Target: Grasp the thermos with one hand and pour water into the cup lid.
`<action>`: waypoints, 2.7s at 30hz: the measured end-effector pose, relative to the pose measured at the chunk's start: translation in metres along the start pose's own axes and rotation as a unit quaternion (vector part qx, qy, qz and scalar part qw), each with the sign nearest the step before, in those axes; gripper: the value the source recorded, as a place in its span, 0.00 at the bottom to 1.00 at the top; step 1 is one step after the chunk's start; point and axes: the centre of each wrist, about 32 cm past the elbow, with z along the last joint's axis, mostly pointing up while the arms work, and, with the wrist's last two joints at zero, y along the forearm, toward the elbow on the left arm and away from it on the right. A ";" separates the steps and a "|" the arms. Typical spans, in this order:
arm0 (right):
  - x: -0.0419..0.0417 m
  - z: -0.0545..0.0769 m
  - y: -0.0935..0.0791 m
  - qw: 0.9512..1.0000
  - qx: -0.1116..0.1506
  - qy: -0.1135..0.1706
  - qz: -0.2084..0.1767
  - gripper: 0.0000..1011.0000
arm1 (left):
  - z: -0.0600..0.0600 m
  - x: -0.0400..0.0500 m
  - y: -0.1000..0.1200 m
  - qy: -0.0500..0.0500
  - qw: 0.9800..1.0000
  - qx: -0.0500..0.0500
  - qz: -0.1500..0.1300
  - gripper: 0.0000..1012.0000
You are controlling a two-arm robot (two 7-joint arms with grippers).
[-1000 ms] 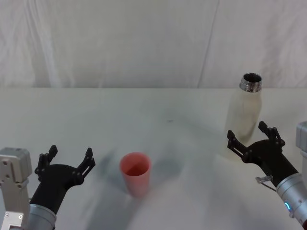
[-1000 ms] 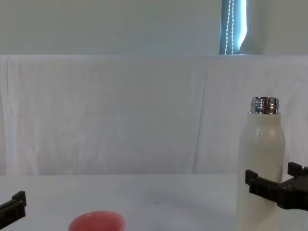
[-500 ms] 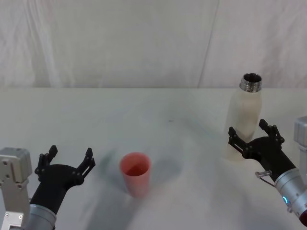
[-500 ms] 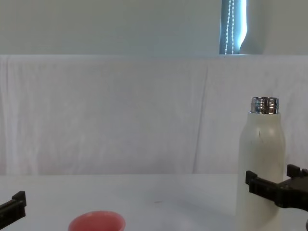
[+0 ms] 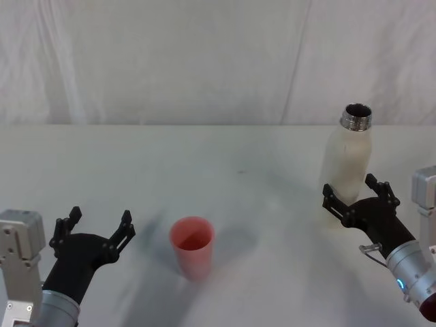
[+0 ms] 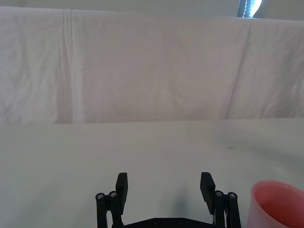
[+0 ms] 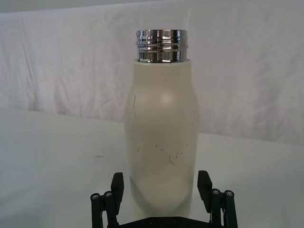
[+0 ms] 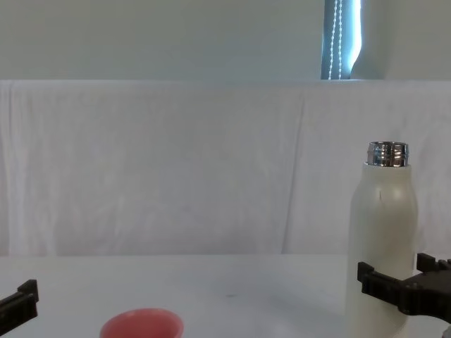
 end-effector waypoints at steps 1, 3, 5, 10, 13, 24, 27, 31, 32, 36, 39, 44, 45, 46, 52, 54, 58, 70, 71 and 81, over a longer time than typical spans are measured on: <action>-0.0002 0.000 0.001 1.000 0.000 0.000 0.000 0.99 | 0.000 0.0000 0.000 0.000 1.000 0.000 0.000 0.99; -0.0003 -0.001 0.001 1.000 -0.001 0.000 0.000 0.99 | 0.000 0.0000 0.000 0.000 1.000 0.000 0.000 0.99; -0.0001 -0.001 0.002 1.000 -0.001 0.001 0.000 0.99 | 0.000 0.0000 0.000 0.000 1.000 0.000 0.000 0.99; 0.0002 -0.003 0.006 1.000 -0.003 0.003 -0.001 0.99 | 0.000 0.0000 0.000 0.000 1.000 0.000 0.000 0.99; 0.0005 -0.003 0.007 1.000 -0.003 0.003 -0.002 0.99 | 0.000 0.0000 0.000 0.000 1.000 0.000 0.000 0.99; 0.0032 -0.005 0.015 1.000 -0.003 0.006 -0.002 0.99 | 0.000 0.0000 0.000 0.000 1.000 0.000 0.000 0.99; 0.0042 -0.005 0.018 1.000 -0.003 0.007 -0.002 0.99 | 0.000 0.0000 0.000 0.000 1.000 0.000 0.000 0.99; 0.0051 -0.006 0.021 1.000 -0.004 0.009 0.000 0.99 | 0.000 0.0000 0.000 0.000 1.000 0.000 0.000 0.99; 0.0054 -0.006 0.022 1.000 -0.005 0.009 0.000 0.99 | 0.000 0.0000 0.000 0.000 1.000 0.000 0.000 0.99; 0.0057 -0.007 0.025 1.000 -0.008 0.010 0.003 0.99 | 0.000 0.0000 0.000 0.000 1.000 0.000 0.000 0.99; 0.0059 -0.008 0.026 1.000 -0.012 0.012 0.005 0.99 | 0.000 0.0000 0.000 0.000 1.000 0.000 0.000 0.99; 0.0059 -0.009 0.027 1.000 -0.016 0.013 0.006 0.99 | 0.000 0.0000 0.000 0.000 1.000 0.000 0.000 0.99; 0.0059 -0.009 0.027 1.000 -0.016 0.013 0.006 0.99 | 0.000 0.0000 0.000 0.000 1.000 0.000 0.000 0.99; 0.0059 -0.009 0.027 1.000 -0.016 0.013 0.006 0.99 | 0.000 0.0000 0.000 0.000 1.000 0.000 0.000 0.99; 0.0059 -0.009 0.027 1.000 -0.015 0.013 0.006 0.95 | 0.000 0.0000 0.000 0.000 1.000 0.000 0.000 0.99; 0.0060 -0.009 0.027 1.000 -0.015 0.013 0.006 0.94 | 0.000 0.0000 0.000 0.000 1.000 0.000 0.000 0.99; 0.0060 -0.009 0.027 1.000 -0.015 0.013 0.006 0.94 | 0.000 0.0000 0.000 0.000 1.000 0.000 0.000 0.99; 0.0059 -0.009 0.027 1.000 -0.015 0.013 0.006 0.94 | 0.000 0.0000 0.000 0.000 1.000 0.000 0.000 0.99; 0.0059 -0.009 0.027 1.000 -0.015 0.013 0.006 0.94 | 0.000 0.0000 0.000 0.000 1.000 0.000 0.000 0.99; 0.0053 -0.007 0.027 1.000 -0.009 0.011 0.008 0.94 | 0.000 0.0000 0.000 0.000 1.000 0.000 0.000 0.99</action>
